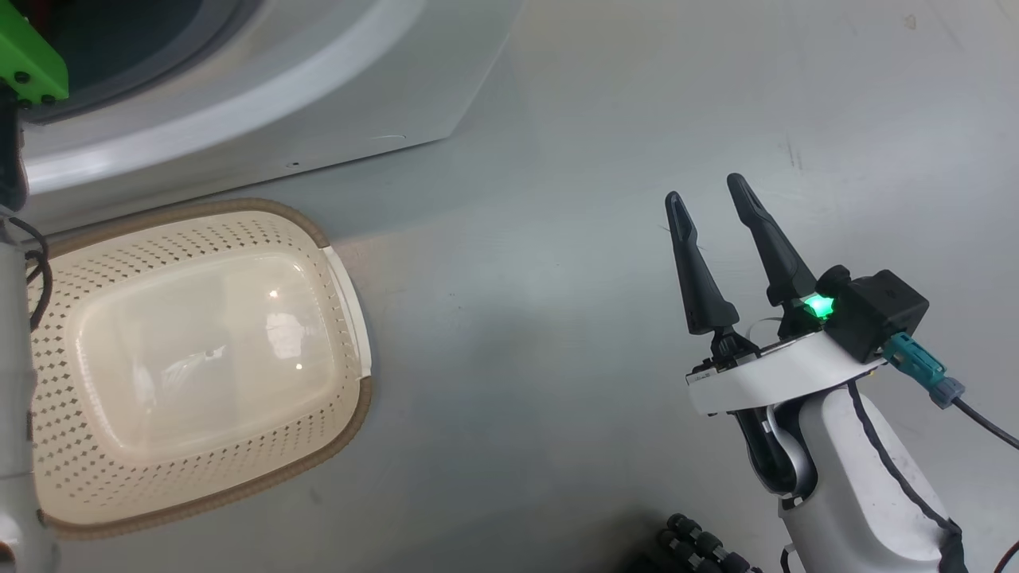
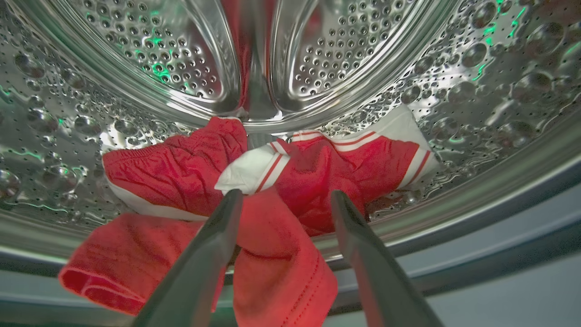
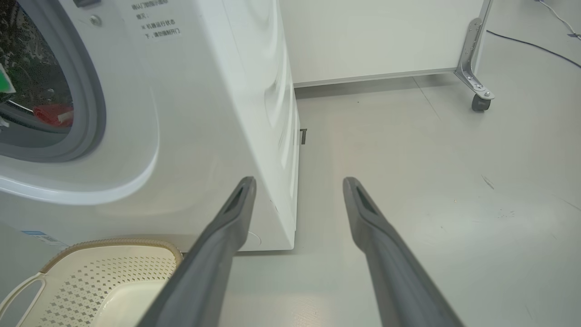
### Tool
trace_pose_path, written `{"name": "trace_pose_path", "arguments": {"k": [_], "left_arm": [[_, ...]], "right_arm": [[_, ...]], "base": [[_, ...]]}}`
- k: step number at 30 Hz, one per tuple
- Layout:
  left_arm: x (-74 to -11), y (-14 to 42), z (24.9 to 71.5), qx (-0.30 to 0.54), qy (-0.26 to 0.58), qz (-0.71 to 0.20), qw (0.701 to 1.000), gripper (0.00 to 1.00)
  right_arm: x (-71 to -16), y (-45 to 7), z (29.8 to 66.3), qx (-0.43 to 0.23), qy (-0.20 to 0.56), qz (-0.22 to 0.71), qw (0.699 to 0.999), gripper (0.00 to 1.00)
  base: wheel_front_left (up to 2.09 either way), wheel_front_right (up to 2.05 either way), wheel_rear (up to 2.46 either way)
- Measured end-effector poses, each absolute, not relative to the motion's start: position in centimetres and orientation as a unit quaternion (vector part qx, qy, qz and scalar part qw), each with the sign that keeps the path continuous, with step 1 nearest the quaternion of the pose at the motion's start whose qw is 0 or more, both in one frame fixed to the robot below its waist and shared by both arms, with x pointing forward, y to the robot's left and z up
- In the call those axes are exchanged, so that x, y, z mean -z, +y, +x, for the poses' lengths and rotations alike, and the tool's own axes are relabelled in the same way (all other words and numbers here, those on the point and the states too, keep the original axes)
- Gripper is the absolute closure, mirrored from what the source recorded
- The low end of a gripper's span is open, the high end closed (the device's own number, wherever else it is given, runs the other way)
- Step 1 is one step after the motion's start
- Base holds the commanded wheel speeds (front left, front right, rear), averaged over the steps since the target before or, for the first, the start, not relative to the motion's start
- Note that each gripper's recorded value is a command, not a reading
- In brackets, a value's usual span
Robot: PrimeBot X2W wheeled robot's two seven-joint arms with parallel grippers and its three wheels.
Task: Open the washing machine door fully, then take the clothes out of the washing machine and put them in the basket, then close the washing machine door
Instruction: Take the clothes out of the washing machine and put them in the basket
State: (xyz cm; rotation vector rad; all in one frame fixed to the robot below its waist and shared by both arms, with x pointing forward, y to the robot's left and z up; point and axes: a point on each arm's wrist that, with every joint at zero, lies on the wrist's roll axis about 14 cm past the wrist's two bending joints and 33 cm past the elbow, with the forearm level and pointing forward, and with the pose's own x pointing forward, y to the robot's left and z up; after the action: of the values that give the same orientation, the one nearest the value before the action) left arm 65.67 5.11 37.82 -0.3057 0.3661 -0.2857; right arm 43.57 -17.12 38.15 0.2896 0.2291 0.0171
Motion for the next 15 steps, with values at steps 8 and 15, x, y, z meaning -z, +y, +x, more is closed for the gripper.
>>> {"name": "trace_pose_path", "arguments": {"k": [8,15], "left_arm": [[-33.9,4.4,65.4,0.142,0.243,-0.138,0.950,0.00],[-31.6,3.9,64.4,0.146,0.295,-0.122,0.936,1.00]], "right_arm": [[-37.6,-18.2,43.3,0.008,0.122,0.137,0.983,0.00],[-37.3,-18.4,43.3,0.012,0.127,0.135,0.983,0.00]], "base": [[0.00,0.00,0.00],[0.00,0.00,0.00]]}}
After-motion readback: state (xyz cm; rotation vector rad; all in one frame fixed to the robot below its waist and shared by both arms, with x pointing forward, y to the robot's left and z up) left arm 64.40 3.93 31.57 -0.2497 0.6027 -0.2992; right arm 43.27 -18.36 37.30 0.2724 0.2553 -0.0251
